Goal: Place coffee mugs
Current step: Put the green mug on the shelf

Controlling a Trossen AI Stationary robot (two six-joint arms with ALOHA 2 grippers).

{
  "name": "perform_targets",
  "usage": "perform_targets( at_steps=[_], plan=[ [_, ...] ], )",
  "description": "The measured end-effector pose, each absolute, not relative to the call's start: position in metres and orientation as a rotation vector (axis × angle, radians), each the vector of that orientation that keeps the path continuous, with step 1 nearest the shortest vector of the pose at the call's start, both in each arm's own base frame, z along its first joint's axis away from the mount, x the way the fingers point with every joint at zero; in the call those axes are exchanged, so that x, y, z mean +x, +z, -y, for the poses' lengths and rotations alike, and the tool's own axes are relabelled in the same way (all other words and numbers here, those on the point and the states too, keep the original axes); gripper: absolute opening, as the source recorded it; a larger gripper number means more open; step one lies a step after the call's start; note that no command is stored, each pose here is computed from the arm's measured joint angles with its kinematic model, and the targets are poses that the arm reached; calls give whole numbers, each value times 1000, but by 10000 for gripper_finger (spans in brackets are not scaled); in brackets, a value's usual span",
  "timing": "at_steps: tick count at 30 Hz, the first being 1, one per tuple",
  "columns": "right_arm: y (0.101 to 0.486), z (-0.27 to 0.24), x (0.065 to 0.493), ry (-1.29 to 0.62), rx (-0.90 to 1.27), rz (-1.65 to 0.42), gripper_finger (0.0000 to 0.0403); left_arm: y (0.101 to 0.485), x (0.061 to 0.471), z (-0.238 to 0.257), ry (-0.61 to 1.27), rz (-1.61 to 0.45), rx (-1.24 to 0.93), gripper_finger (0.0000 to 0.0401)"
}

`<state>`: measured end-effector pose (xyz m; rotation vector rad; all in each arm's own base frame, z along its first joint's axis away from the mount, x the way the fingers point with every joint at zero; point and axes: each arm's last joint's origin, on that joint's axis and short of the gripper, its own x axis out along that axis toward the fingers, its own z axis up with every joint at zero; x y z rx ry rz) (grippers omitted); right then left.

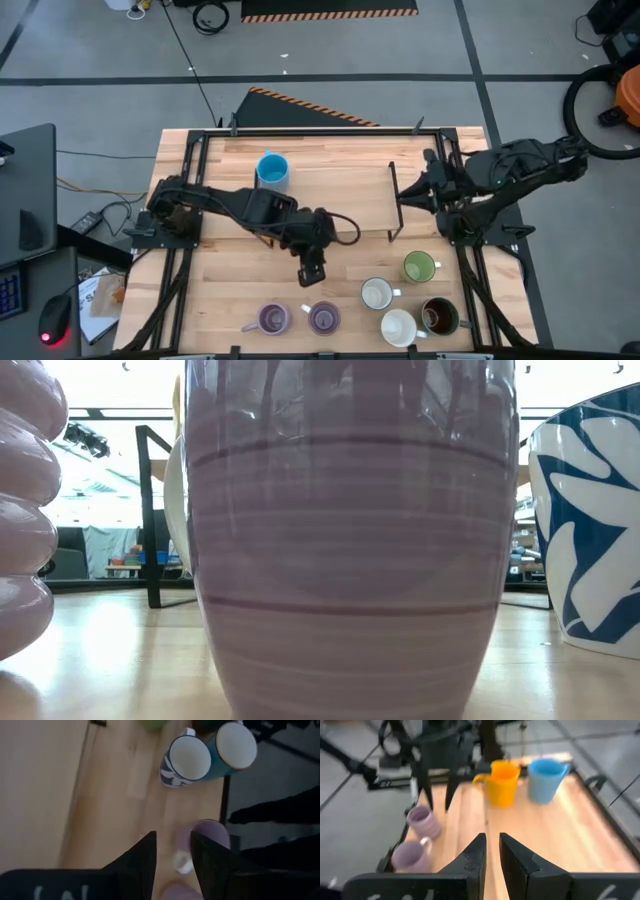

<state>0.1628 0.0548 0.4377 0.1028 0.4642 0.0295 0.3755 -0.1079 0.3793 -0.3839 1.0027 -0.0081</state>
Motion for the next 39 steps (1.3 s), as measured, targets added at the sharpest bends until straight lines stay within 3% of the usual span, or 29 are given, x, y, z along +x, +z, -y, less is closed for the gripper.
perform_targets(
  at_steps=[6,13,25,39],
  plan=[
    [422,-64,174,159,137,-635,59,386,368,116,49,-983,-499,125],
    [396,-85,199,216,165,-834,59,429,336,116,113,-758,-421,119],
    [361,-106,224,-11,451,-1087,66,476,289,90,89,-592,-277,117],
    [336,-137,203,-372,760,-1345,149,500,259,64,58,-516,-48,116]
  ],
)
